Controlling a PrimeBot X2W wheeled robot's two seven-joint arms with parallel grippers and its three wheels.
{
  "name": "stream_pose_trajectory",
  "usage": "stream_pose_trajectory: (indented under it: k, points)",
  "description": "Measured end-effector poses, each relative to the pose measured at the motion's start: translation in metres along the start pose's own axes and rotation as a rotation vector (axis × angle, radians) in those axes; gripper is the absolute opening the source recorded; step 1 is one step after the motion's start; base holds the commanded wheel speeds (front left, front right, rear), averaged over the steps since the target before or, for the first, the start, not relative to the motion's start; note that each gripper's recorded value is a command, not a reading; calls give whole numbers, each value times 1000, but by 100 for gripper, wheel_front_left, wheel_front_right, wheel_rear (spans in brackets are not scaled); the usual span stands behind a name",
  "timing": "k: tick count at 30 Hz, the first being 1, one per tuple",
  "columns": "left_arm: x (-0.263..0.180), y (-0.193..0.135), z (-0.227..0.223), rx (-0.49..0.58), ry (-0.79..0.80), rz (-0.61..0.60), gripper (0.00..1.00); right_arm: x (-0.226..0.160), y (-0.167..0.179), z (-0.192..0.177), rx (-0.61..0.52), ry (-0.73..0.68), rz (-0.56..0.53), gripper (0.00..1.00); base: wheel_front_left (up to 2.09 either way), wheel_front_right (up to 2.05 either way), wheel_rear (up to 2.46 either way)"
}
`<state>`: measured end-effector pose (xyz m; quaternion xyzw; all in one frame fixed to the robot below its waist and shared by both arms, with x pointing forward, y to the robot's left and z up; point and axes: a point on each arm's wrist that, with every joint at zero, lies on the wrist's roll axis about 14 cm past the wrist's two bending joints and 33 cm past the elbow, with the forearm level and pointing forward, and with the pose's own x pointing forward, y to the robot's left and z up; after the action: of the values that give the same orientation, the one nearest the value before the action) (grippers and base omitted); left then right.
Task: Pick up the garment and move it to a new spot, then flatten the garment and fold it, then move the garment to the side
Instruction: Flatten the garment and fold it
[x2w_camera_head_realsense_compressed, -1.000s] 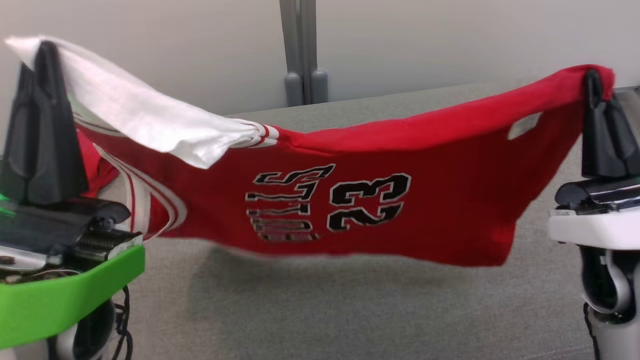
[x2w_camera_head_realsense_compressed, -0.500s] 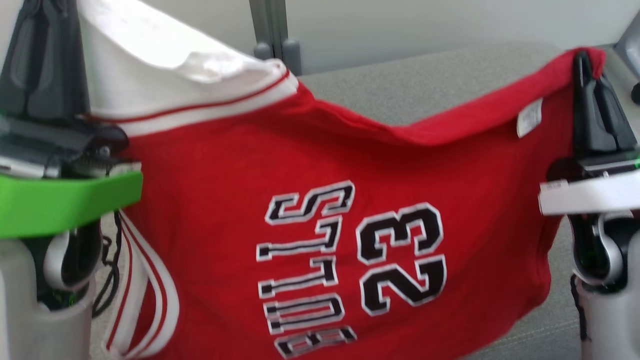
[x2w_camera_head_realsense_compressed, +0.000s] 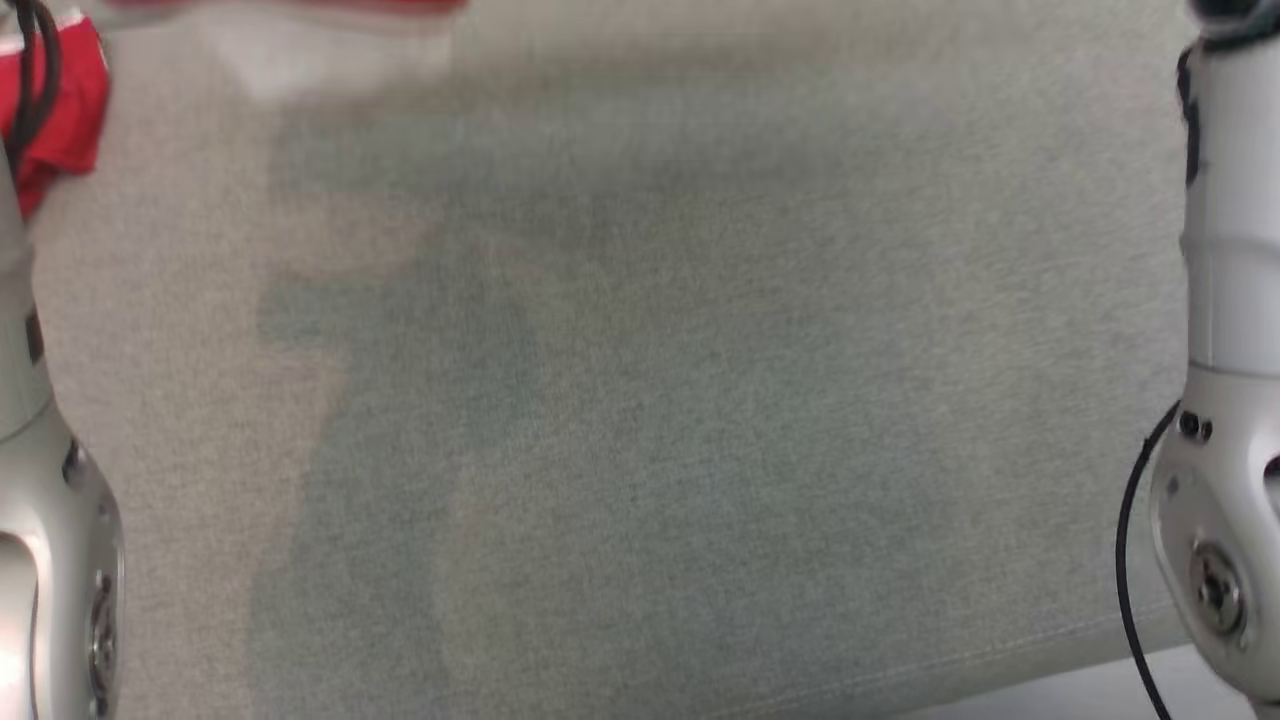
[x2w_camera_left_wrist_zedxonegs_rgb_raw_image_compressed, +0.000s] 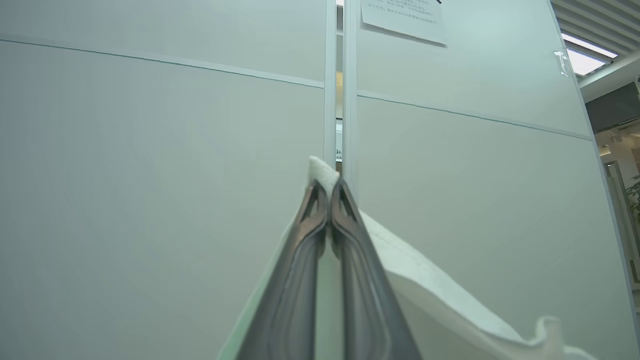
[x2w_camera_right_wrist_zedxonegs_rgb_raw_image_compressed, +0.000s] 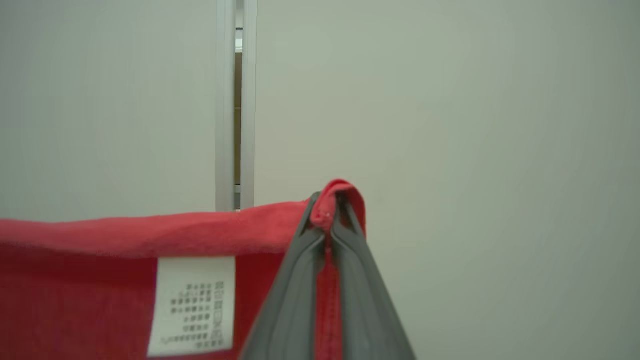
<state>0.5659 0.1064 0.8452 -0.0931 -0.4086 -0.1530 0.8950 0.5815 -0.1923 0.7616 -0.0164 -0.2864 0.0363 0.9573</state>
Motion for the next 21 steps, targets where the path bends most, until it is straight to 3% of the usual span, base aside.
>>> stream_pose_trajectory:
  k: [6,12,16,21]
  points:
    - [-27,29,-91,-62,108,83,0,1,12,-111,0,175,10,0,0,0,0]
    - [-131,57,-206,-179,357,221,0,-62,38,-245,30,460,58,0,0,0,0]
    - [-183,75,-232,-202,433,300,0,-81,48,-276,83,498,57,0,0,0,0]
    - [-227,85,-225,-192,459,349,0,-108,55,-293,140,528,49,0,0,0,0]
